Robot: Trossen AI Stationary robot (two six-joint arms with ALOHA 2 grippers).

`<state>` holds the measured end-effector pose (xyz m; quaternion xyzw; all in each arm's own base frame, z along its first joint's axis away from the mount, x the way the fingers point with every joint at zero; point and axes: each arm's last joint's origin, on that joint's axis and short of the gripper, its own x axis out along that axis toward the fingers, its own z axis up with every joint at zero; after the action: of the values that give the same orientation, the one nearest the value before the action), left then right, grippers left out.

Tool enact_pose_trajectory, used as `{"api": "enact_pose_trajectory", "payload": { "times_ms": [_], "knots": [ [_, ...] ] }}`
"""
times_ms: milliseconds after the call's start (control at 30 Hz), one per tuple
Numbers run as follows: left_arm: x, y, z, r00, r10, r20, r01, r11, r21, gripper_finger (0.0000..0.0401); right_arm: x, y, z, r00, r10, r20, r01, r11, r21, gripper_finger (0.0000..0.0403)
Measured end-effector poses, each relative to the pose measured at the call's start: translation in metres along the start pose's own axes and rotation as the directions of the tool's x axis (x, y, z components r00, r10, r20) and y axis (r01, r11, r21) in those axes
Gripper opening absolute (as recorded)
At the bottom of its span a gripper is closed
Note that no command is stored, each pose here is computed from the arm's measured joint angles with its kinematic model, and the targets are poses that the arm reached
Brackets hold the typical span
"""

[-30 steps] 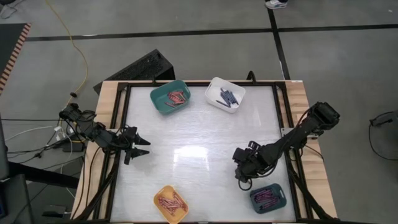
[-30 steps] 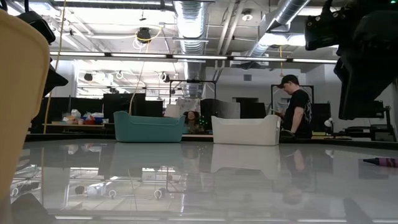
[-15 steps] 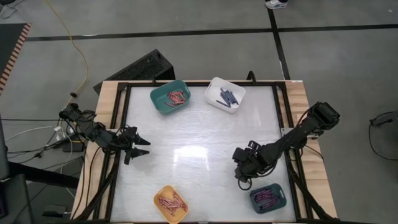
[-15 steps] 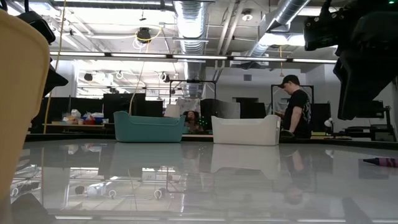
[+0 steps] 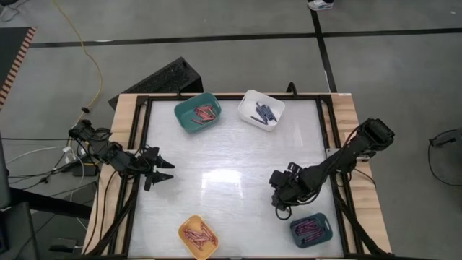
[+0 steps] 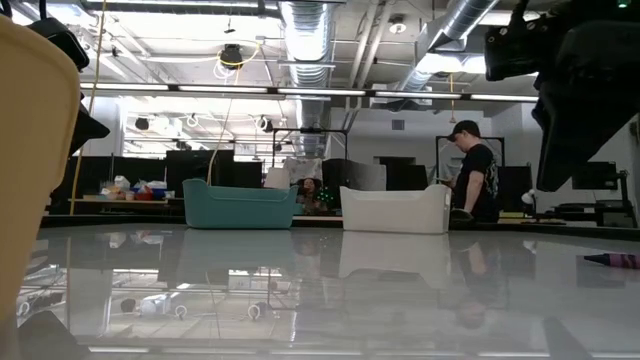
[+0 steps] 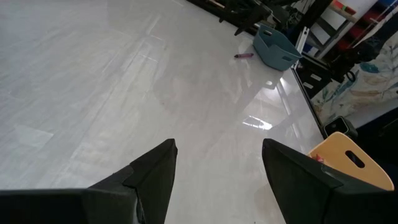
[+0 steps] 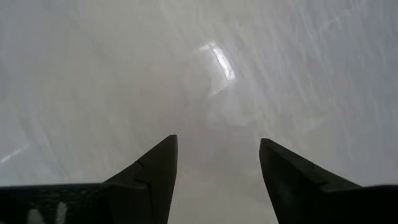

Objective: Sort crayons
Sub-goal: Put the purple crayon into the blue bin

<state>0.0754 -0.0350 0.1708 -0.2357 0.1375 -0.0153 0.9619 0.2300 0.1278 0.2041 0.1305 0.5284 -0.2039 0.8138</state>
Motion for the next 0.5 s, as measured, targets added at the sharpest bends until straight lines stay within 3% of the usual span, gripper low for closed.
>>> {"api": "enact_pose_trajectory", "payload": {
  "times_ms": [500],
  "knots": [
    [0.0000,0.0000,0.0000,1.000,0.000,0.000,0.000,1.000,0.000,0.0228,0.0006,-0.0003,-0.0002,0.999,0.022,-0.042,-0.023,1.000,-0.003,0.0221]
  ]
}}
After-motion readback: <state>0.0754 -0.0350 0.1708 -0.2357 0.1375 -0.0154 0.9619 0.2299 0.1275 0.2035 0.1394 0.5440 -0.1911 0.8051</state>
